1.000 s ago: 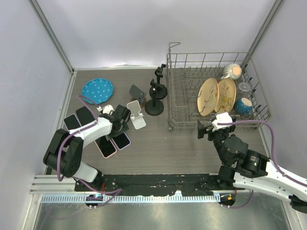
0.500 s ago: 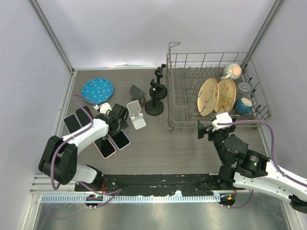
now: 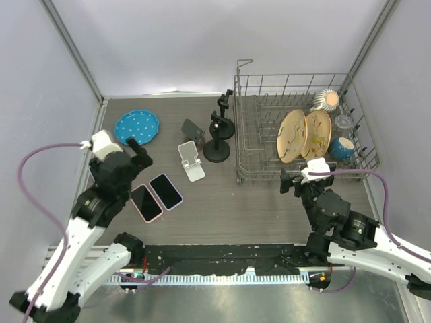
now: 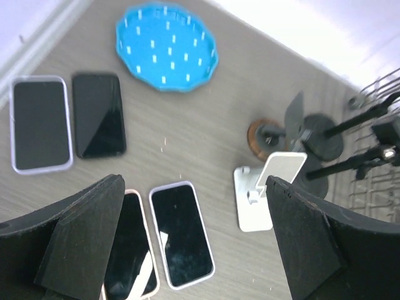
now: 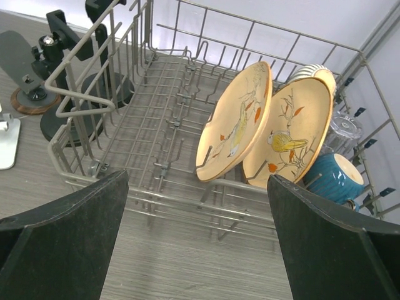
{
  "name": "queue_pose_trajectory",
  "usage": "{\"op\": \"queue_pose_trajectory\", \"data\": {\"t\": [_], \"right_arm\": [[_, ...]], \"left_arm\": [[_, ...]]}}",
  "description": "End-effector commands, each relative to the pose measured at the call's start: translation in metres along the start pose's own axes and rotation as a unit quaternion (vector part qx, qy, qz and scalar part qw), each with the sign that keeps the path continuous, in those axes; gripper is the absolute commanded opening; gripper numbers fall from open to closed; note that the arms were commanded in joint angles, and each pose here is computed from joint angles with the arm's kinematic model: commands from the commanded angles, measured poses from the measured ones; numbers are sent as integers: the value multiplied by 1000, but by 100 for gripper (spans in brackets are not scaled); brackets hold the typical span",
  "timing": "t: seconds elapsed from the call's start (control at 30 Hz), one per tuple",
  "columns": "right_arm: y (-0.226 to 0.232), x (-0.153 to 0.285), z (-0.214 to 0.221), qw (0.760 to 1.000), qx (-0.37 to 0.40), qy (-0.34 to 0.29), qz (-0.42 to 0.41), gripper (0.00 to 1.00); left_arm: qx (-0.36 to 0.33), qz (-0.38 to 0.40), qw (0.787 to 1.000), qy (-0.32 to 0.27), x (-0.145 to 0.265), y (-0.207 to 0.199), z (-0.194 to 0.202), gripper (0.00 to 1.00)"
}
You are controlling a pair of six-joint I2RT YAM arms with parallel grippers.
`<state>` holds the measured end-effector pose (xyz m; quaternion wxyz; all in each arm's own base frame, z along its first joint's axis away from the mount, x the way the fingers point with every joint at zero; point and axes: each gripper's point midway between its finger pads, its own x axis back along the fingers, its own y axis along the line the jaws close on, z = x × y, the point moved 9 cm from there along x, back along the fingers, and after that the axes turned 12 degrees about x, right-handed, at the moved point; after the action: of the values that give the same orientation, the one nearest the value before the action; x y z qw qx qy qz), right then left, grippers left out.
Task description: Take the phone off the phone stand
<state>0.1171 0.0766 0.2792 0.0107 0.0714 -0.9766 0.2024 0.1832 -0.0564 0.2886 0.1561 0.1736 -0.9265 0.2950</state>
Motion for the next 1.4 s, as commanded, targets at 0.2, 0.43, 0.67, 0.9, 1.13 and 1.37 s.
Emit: {"op": "queue_pose_trajectory", "data": {"t": [0.2,0.43,0.67,0.9,1.13,1.37], "right_arm": [[-41,14,-6,988,-86,-15,124,98],[-70,30,3,971,-152,-24,183,99],[-90,43,14,947,-235,-43,213,99],[-92,44,12,945,-243,-46,212,100],[-93,45,11,945,-245,-46,213,100],[-94,45,11,945,-246,-46,210,100]], "left_arm": [[-32,96,976,-191,80,51,-67,100],[16,111,959,-259,91,77,-65,100],[59,130,939,-312,102,96,-64,100],[72,129,940,-309,99,100,-57,100],[84,121,936,-320,101,100,-58,100],[108,133,931,-323,110,99,-62,100]]}}
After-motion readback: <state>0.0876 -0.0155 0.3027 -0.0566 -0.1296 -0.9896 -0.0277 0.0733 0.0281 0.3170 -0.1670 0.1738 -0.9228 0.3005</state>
